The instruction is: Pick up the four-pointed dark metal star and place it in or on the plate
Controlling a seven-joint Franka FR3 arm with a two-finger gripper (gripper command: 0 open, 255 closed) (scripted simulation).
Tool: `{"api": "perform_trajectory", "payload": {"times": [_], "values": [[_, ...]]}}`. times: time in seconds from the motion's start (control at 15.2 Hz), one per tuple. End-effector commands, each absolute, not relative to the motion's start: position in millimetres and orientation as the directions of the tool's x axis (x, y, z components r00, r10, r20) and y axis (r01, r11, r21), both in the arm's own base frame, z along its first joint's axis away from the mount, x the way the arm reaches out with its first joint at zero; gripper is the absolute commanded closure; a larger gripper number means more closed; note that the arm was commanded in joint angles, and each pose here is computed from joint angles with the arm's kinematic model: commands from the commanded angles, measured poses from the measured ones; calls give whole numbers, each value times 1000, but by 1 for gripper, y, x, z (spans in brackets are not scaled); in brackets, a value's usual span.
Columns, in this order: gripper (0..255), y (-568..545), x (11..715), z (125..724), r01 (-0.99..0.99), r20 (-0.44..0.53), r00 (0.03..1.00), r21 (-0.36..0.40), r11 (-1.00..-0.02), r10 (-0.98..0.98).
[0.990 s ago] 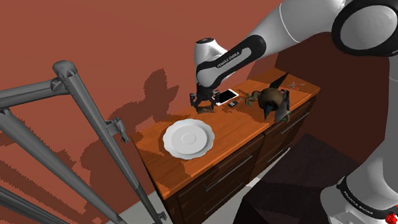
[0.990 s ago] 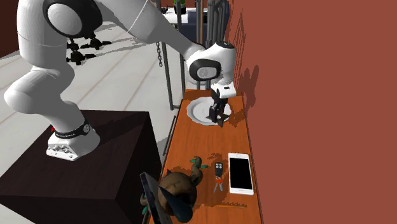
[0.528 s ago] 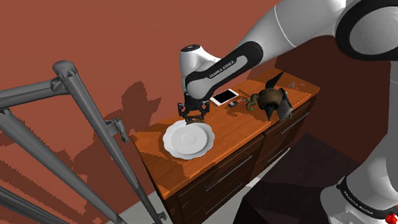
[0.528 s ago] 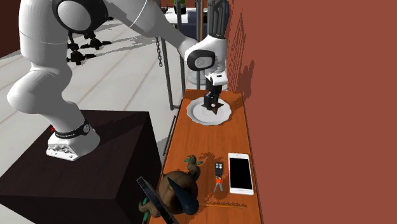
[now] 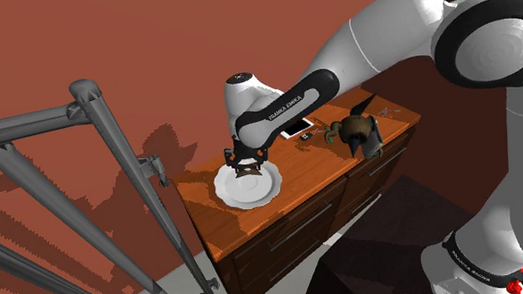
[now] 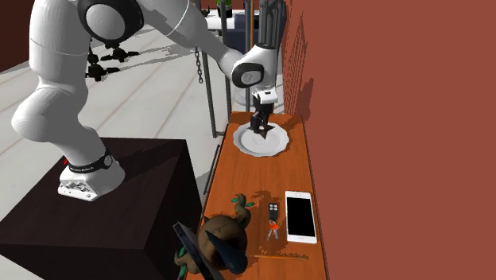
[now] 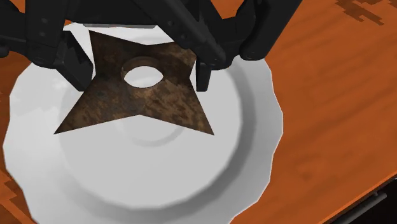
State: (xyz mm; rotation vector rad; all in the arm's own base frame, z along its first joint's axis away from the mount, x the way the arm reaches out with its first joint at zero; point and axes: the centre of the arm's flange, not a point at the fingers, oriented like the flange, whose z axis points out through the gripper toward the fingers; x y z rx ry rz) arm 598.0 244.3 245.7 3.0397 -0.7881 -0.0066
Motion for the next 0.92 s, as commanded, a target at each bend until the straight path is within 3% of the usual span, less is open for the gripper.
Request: {"api": "perform_trajectory", "payload": {"times": [0.0, 0.86], "values": [[255, 244, 598, 235, -486, -3, 874, 2, -874, -486], [255, 244, 598, 194, -486, -3, 874, 2, -874, -486]]}}
